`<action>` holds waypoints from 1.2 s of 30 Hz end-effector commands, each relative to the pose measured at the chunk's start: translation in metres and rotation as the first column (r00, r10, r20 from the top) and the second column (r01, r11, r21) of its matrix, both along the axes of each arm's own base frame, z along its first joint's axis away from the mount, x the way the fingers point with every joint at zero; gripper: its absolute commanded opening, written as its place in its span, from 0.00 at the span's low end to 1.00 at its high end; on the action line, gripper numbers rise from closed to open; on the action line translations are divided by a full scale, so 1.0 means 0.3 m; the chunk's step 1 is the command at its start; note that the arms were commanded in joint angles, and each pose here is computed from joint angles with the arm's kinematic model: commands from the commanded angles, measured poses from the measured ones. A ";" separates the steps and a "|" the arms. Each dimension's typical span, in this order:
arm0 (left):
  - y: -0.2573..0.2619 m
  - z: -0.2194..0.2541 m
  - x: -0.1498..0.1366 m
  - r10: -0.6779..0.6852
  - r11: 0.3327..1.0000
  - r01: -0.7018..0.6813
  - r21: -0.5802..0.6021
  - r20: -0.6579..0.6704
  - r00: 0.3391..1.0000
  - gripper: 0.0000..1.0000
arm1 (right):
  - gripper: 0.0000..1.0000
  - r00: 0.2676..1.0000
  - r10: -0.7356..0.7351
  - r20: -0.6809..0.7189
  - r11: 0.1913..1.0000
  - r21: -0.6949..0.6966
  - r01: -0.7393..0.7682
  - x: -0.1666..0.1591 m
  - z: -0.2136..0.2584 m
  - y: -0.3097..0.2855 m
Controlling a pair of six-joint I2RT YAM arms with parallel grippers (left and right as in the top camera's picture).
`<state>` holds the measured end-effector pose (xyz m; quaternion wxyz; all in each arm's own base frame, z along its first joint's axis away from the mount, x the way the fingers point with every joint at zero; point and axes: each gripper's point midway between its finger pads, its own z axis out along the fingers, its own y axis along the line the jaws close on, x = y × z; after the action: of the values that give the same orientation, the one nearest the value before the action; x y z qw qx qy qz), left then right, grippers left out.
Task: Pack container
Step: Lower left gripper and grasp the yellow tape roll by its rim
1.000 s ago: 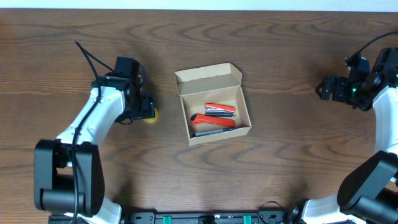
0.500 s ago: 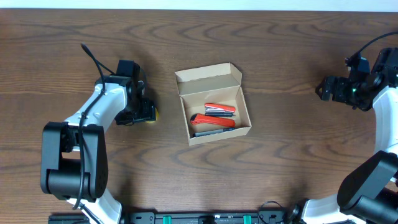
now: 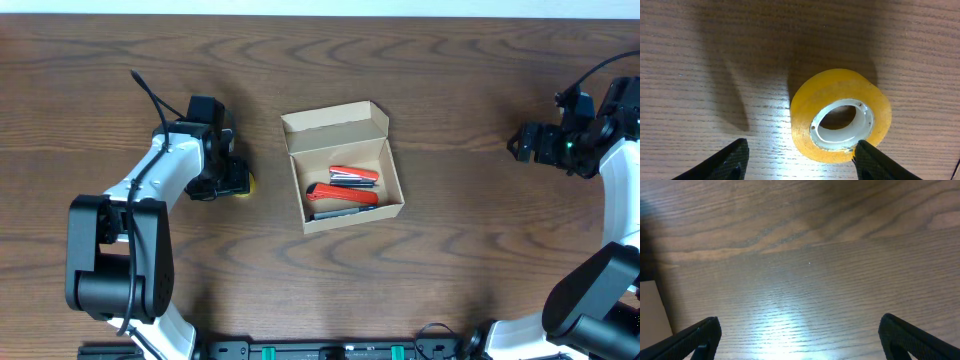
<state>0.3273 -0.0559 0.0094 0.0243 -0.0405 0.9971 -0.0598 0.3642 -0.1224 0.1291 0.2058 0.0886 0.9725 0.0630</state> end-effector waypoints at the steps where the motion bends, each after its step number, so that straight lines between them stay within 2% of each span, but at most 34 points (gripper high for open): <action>1: 0.004 -0.009 0.014 -0.002 1.000 0.002 0.008 -0.003 1.000 0.70 | 0.98 1.000 -0.002 0.007 1.000 0.012 0.002 0.003 0.008 0.014; 6: 0.007 0.045 0.056 -0.016 1.000 0.015 0.016 0.056 0.998 0.77 | 0.98 1.000 -0.004 0.004 1.000 0.005 0.004 0.001 0.006 0.010; 13: 0.004 0.066 0.082 -0.020 1.000 0.018 0.014 0.082 0.996 0.76 | 0.98 1.000 -0.004 -0.005 1.000 0.002 0.004 -0.004 0.004 0.009; 21: 0.048 0.063 0.083 -0.022 0.996 0.014 0.090 0.084 0.996 0.77 | 0.98 1.000 -0.009 -0.014 1.000 -0.009 0.009 -0.010 0.001 0.003; 27: 0.050 0.063 0.092 -0.021 0.996 0.012 0.092 0.094 0.995 0.78 | 0.98 1.000 -0.009 -0.015 1.000 -0.009 0.009 -0.011 0.000 0.003; 36: 0.049 0.006 0.074 -0.032 0.995 0.028 0.094 0.042 0.999 0.77 | 0.98 1.000 -0.009 -0.015 1.000 -0.009 0.009 -0.011 0.000 0.003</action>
<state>0.3459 -0.0425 0.0175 0.0539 -0.0283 0.9980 -0.0179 0.3609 -0.1245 0.1275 0.1982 0.0912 0.9743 0.0557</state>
